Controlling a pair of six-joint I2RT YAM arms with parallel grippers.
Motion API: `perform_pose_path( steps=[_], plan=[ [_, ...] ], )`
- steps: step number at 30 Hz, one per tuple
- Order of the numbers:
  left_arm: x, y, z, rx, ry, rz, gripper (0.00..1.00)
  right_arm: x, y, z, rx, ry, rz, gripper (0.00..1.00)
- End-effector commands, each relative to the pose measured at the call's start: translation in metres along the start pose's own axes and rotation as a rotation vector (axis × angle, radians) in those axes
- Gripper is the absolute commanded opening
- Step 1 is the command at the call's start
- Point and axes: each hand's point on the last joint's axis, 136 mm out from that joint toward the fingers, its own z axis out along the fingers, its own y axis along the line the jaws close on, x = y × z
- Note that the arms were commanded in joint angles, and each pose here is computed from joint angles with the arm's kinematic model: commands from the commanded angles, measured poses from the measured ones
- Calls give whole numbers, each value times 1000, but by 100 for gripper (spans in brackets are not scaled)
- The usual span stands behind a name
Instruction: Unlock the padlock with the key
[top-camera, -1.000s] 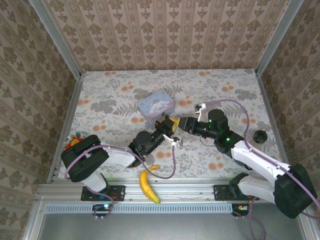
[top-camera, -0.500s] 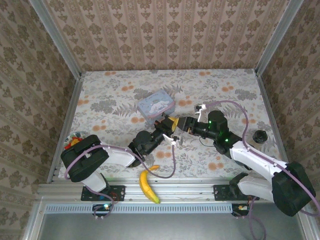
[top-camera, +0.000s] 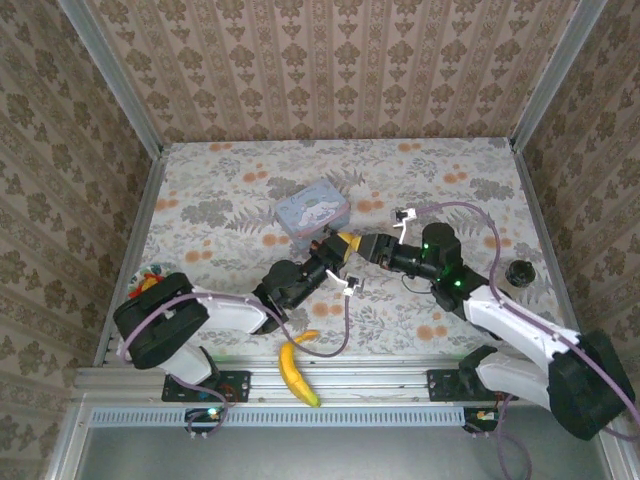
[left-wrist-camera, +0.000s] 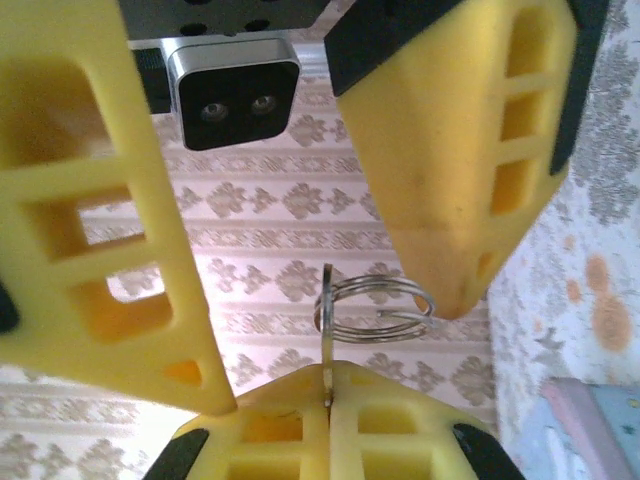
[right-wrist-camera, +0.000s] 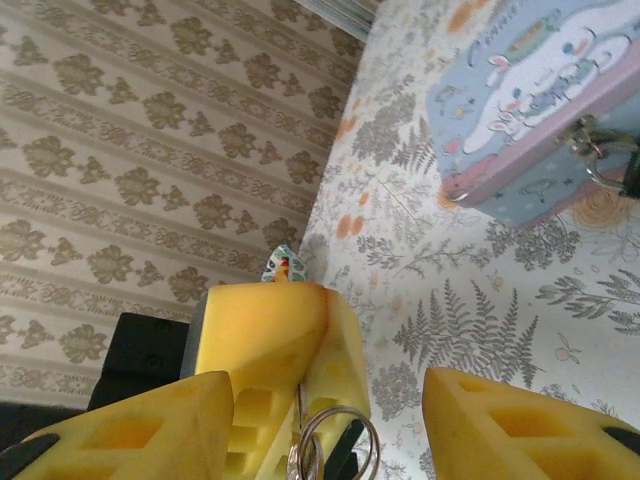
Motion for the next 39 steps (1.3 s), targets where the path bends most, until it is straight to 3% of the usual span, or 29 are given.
perform_pose_path(
  steps=[1,5,16,39],
  plan=[
    [-13,32,0,-69,-57,95,0,-3,4,-20,12,-34,-54,51],
    [-13,45,-3,-98,-59,118,0,2,1,-30,34,-43,-67,48],
    [-11,47,0,-117,-42,111,0,6,31,-17,-116,-6,-109,38],
    [-8,39,2,-104,-22,84,0,2,45,-25,-124,-52,-114,34]
  ],
)
